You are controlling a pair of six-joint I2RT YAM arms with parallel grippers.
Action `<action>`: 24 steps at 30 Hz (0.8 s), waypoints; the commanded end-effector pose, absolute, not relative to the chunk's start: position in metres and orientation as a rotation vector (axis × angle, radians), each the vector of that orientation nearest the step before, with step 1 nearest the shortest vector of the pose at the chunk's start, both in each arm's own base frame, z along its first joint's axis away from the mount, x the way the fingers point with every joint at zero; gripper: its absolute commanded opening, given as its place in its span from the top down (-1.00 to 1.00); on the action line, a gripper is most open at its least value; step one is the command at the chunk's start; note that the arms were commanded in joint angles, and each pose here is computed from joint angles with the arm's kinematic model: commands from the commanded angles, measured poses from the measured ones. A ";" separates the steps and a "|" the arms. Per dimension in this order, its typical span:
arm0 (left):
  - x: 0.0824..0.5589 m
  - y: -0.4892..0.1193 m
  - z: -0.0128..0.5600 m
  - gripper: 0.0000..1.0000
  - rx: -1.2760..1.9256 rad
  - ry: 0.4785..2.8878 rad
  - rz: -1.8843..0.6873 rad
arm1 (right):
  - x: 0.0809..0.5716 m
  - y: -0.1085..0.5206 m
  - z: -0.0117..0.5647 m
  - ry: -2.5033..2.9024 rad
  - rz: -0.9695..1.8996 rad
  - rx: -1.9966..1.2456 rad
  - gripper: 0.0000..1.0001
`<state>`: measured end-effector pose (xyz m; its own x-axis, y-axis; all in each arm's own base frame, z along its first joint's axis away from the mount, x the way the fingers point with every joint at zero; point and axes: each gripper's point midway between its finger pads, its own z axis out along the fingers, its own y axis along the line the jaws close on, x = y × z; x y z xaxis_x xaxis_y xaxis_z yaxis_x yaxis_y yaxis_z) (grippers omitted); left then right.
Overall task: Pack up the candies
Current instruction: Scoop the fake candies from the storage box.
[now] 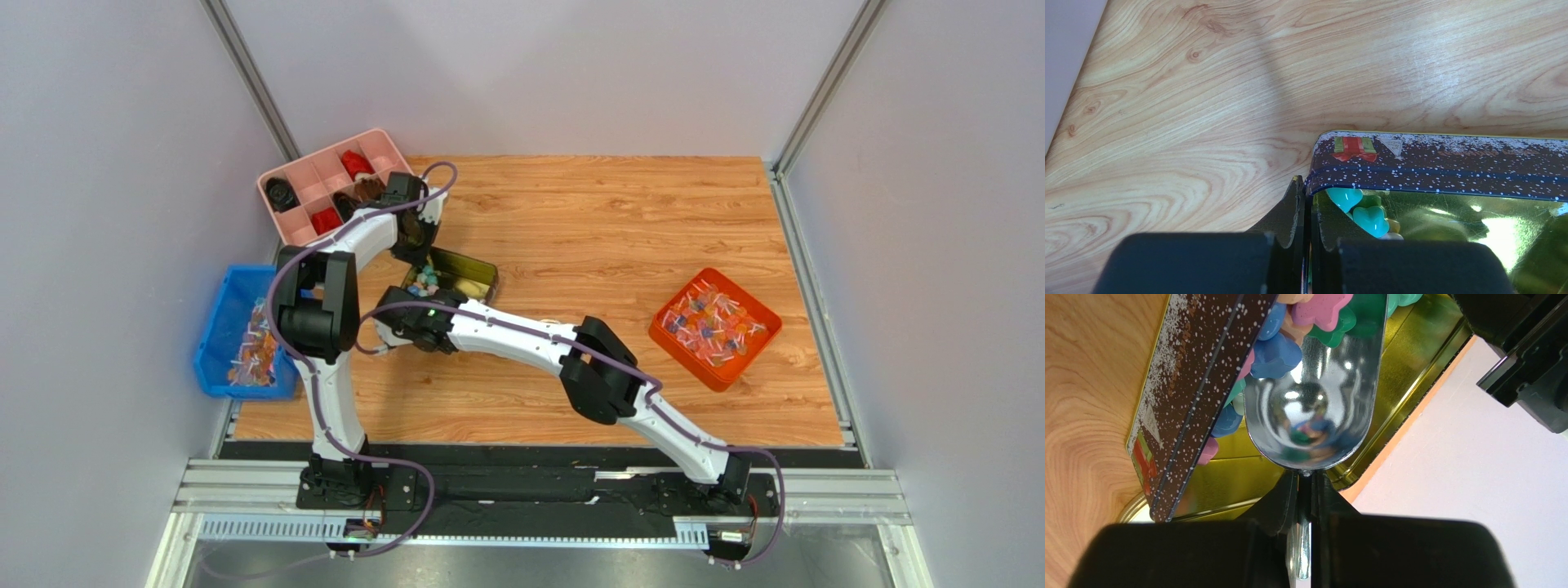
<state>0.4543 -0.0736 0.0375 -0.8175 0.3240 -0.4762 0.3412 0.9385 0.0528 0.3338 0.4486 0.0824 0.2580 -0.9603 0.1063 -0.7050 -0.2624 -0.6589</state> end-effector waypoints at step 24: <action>0.468 -0.081 0.070 1.00 0.435 2.497 -0.081 | 0.329 0.461 0.065 1.836 -0.046 -1.838 1.00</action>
